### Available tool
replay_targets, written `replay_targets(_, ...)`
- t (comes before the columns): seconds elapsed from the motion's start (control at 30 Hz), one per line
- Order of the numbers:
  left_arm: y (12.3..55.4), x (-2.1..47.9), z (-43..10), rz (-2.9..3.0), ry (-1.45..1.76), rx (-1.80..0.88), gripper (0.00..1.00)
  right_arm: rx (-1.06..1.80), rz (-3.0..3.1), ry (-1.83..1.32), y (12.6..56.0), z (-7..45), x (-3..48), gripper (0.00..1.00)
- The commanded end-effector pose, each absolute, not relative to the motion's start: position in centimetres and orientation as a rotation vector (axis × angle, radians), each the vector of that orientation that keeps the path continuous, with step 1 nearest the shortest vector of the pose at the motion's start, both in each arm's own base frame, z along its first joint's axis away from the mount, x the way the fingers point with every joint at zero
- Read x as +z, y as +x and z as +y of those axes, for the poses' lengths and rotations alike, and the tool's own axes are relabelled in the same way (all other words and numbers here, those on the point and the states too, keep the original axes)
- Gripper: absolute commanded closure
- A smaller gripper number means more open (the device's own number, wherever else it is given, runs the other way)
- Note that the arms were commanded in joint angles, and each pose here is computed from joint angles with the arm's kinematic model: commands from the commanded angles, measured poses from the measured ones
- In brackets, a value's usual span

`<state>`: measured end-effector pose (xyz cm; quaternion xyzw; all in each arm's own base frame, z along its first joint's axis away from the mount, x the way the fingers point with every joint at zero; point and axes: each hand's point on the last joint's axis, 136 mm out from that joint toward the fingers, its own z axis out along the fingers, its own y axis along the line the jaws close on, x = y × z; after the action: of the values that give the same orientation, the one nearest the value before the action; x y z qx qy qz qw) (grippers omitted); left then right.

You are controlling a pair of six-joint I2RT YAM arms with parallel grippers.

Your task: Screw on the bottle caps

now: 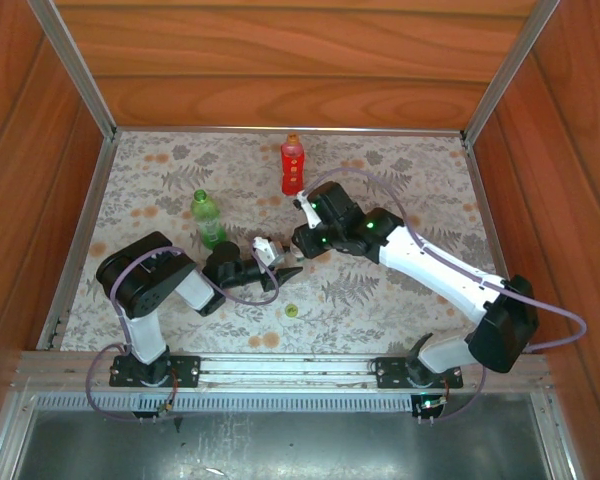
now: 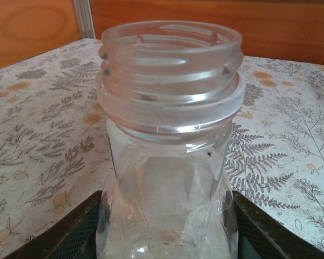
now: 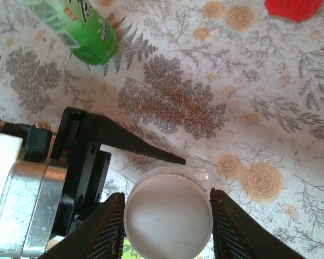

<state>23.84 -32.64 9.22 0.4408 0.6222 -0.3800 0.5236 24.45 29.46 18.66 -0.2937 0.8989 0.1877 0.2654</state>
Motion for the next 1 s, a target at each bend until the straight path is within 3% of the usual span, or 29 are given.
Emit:
replay_targets(0.0,23.5,9.0,-33.2,1.474,1.087,-0.932,0.43,0.491,2.443,-0.852,23.8,29.5,18.3,0.58)
replay_targets(0.97,23.5,9.1,-33.3,1.464,1.096,-0.929,0.43,0.247,2.528,-1.050,22.5,29.0,15.2,0.59)
